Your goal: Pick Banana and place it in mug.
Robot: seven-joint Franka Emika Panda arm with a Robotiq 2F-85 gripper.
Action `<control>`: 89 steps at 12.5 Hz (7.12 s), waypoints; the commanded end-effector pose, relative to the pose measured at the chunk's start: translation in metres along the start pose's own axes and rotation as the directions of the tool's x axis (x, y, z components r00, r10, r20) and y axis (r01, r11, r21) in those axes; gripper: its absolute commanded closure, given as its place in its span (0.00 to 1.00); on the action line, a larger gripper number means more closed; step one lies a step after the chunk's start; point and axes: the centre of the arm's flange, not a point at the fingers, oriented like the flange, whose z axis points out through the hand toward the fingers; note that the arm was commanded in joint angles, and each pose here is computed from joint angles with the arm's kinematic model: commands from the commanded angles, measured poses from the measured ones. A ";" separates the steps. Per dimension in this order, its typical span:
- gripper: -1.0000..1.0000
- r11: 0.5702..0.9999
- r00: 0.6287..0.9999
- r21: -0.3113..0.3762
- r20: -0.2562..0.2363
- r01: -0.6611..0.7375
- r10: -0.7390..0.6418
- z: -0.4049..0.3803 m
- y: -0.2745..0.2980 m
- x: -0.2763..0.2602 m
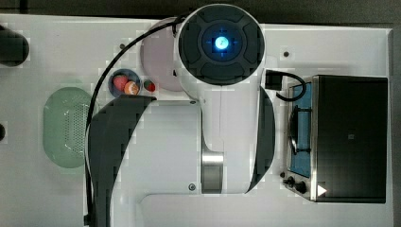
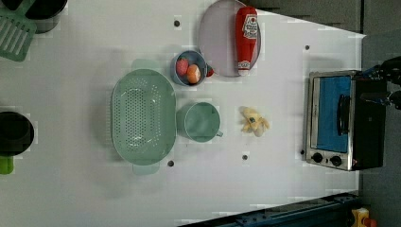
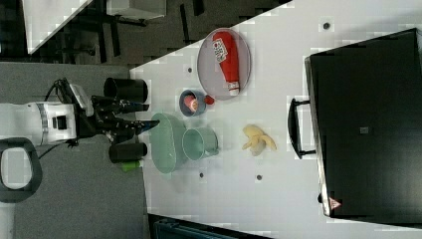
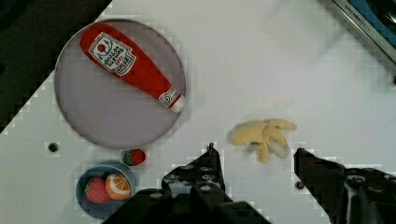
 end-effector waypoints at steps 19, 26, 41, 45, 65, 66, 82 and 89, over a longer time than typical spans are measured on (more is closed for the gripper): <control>0.00 0.870 0.869 -0.014 0.056 0.493 -0.492 0.294 0.068 -0.027; 0.00 0.855 0.853 -0.019 0.089 0.518 -0.514 0.392 0.062 -0.046; 0.68 0.859 0.857 -0.002 0.059 0.513 -0.512 0.187 0.046 -0.026; 0.68 0.827 0.827 0.008 0.001 0.562 -0.562 0.065 0.028 -0.063; 0.04 0.984 0.981 0.062 0.089 0.166 -0.171 0.260 -0.073 -0.244; 0.00 0.984 0.983 0.078 0.080 0.162 -0.168 0.255 -0.076 -0.241; 0.00 0.998 0.999 -0.039 0.016 -0.051 0.052 -0.041 0.063 -0.041; 0.00 0.995 0.996 -0.066 0.034 -0.081 0.083 -0.044 0.077 -0.030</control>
